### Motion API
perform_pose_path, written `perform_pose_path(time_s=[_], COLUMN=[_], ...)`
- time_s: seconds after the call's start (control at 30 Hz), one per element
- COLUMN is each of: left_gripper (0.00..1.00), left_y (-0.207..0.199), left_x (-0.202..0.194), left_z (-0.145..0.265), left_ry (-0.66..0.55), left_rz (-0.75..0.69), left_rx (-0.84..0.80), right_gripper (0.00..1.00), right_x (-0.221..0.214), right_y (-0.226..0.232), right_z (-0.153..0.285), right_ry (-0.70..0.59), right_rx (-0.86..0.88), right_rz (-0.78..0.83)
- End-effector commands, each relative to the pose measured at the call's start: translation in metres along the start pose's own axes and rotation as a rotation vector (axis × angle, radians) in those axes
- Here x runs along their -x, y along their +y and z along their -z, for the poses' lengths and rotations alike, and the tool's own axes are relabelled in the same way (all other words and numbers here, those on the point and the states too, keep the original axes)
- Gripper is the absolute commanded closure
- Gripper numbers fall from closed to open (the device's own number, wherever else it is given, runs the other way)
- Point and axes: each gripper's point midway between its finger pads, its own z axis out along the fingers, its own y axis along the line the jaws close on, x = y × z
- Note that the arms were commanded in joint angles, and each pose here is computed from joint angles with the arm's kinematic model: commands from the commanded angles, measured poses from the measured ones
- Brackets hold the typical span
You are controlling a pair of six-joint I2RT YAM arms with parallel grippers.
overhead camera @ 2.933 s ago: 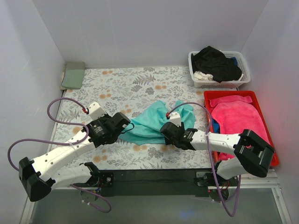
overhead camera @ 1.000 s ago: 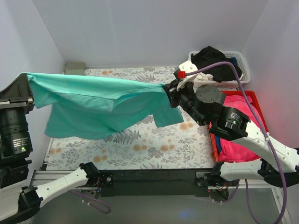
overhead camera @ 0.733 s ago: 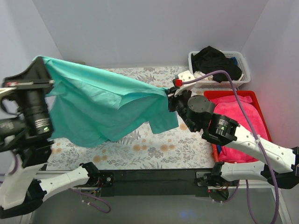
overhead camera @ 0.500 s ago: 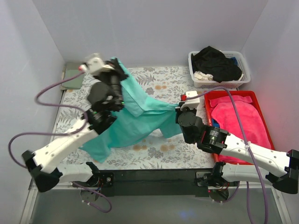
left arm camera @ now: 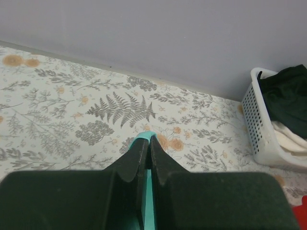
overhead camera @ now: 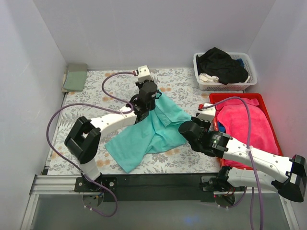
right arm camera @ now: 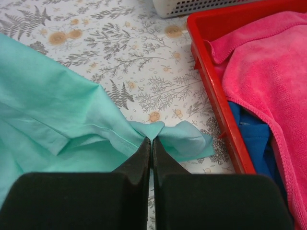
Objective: Fold and stack the t-shirts
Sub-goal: Flatten out the tshirt
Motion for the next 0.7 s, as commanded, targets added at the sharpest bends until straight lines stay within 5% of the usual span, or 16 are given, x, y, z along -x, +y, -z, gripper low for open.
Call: perform_pose_path(time_s=[0.0, 0.17, 0.2, 0.23, 0.37, 0.5, 0.67], left_gripper=[1.0, 0.96, 0.89, 0.7, 0.44, 0.41, 0.41], left_y=[-0.039, -0.064, -0.068, -0.066, -0.051, -0.012, 0.069], left_x=[0.028, 0.015, 0.02, 0.014, 0.023, 0.03, -0.016], left_z=[-0.027, -0.055, -0.059, -0.066, -0.074, -0.064, -0.012], left_ry=[-0.033, 0.01, 0.015, 0.025, 0.04, 0.077, 0.285], left_rz=[0.075, 0.018, 0.02, 0.012, 0.018, 0.031, 0.09], left_rx=[-0.104, -0.134, -0.133, -0.118, -0.065, 0.037, 0.233], right_gripper=[0.99, 0.99, 0.99, 0.99, 0.99, 0.99, 0.99], right_x=[-0.007, -0.017, -0.02, -0.021, -0.03, -0.041, -0.057], right_y=[-0.022, -0.04, -0.049, -0.051, -0.064, -0.074, -0.08], right_z=[-0.002, -0.003, -0.002, -0.002, -0.003, -0.003, -0.003], right_ry=[-0.004, 0.03, 0.044, 0.048, 0.076, 0.11, 0.157], right_rx=[-0.077, -0.125, -0.15, -0.162, -0.205, -0.24, -0.273], right_rz=[-0.068, -0.088, -0.075, -0.099, -0.101, -0.097, -0.087])
